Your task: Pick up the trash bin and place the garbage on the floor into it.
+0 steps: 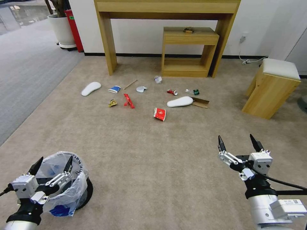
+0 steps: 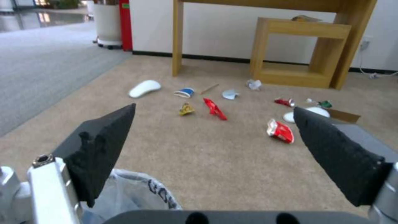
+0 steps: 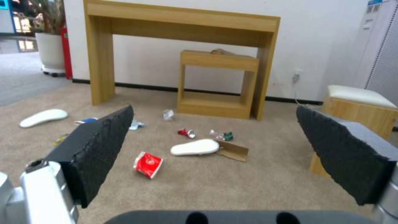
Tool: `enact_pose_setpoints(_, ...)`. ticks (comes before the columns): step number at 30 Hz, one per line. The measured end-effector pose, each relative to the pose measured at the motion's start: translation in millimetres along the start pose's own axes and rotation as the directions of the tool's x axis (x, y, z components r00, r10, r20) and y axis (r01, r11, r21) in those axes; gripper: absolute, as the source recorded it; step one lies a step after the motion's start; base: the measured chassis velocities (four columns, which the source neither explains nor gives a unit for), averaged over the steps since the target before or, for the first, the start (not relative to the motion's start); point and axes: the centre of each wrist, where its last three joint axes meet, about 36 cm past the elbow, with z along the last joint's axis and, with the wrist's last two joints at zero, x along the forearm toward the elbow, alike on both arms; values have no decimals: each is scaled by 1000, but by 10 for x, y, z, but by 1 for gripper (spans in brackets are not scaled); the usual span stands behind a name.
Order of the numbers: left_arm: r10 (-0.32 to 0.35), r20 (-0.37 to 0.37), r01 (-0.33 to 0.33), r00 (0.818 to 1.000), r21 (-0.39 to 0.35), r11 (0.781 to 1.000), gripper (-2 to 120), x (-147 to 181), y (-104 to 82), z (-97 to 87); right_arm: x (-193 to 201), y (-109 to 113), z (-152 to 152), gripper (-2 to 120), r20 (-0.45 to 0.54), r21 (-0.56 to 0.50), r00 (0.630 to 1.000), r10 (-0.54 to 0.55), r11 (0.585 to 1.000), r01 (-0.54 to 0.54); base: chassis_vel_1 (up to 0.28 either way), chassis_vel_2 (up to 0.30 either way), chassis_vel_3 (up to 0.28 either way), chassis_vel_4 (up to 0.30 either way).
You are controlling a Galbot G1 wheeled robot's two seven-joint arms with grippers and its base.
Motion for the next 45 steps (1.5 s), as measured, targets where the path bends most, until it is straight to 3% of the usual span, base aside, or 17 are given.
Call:
enact_pose_setpoints(19, 2, -92, -3, 996, -12, 1000, 100, -214, 196, -15, -44, -7, 111, 100, -38, -15, 999, 6, 1000, -7, 0, 0, 0, 0)
enact_pose_setpoints(24, 14, -147, -23, 989, -57, 998, 100, -436, 430, -115, -51, -27, 159, 100, -50, -19, 999, 11, 1000, -12, 0, 0, 0, 0)
enact_pose_setpoints(26, 16, -180, -27, 984, -64, 998, 100, -594, 597, -159, -49, -36, 174, 100, -54, -32, 998, 14, 999, -16, 0, 0, 0, 0)
enact_pose_setpoints(27, 14, -225, -25, 974, -47, 999, 100, -726, 767, -189, -48, -41, 185, 100, -57, -40, 998, 15, 999, -18, 0, 0, 0, 0)
enact_pose_setpoints(28, 14, -225, -25, 974, -47, 999, 100, -726, 767, -189, -48, -41, 185, 100, -57, -40, 998, 15, 999, -18, 0, 0, 0, 0)
enact_pose_setpoints(30, 33, -286, -41, 958, -23, 999, 100, -857, 966, -216, -49, -49, 204, 100, -63, -43, 998, 17, 999, -20, 0, 0, 0, 0)
enact_pose_setpoints(31, 59, -334, -66, 941, -9, 998, 100, -954, 1107, -242, -49, -54, 222, 100, -67, -43, 998, 17, 999, -20, 0, 0, 0, 0)
enact_pose_setpoints(32, 59, -334, -66, 941, -9, 998, 100, -954, 1107, -242, -49, -54, 222, 100, -67, -43, 998, 17, 999, -20, 0, 0, 0, 0)
enact_pose_setpoints(35, 128, -443, -146, 887, -5, 989, 100, -1236, 1504, -318, -50, -63, 266, 100, -78, -44, 997, 19, 999, -22, 0, 0, 0, 0)
enact_pose_setpoints(36, 128, -443, -146, 887, -5, 989, 100, -1236, 1504, -318, -50, -63, 266, 100, -78, -44, 997, 19, 999, -22, 0, 0, 0, 0)
enact_pose_setpoints(39, 144, -510, -173, 848, -10, 985, 100, -1446, 1819, -373, -46, -73, 298, 100, -87, -44, 996, 21, 999, -25, 0, 0, 0, 0)
enact_pose_setpoints(40, 144, -510, -173, 848, -10, 985, 100, -1446, 1819, -373, -46, -73, 298, 100, -87, -44, 996, 21, 999, -25, 0, 0, 0, 0)
enact_pose_setpoints(42, 149, -577, -184, 803, -1, 983, 100, -1589, 2126, -411, -43, -82, 327, 100, -96, -47, 995, 24, 999, -28, 0, 0, 0, 0)
enact_pose_setpoints(43, 149, -577, -184, 803, -1, 983, 100, -1589, 2126, -411, -43, -82, 327, 100, -96, -47, 995, 24, 999, -28, 0, 0, 0, 0)
enact_pose_setpoints(45, 148, -631, -181, 761, 12, 983, 100, -1654, 2317, -427, -39, -87, 357, 100, -104, -50, 994, 26, 998, -32, 0, 0, 0, 0)
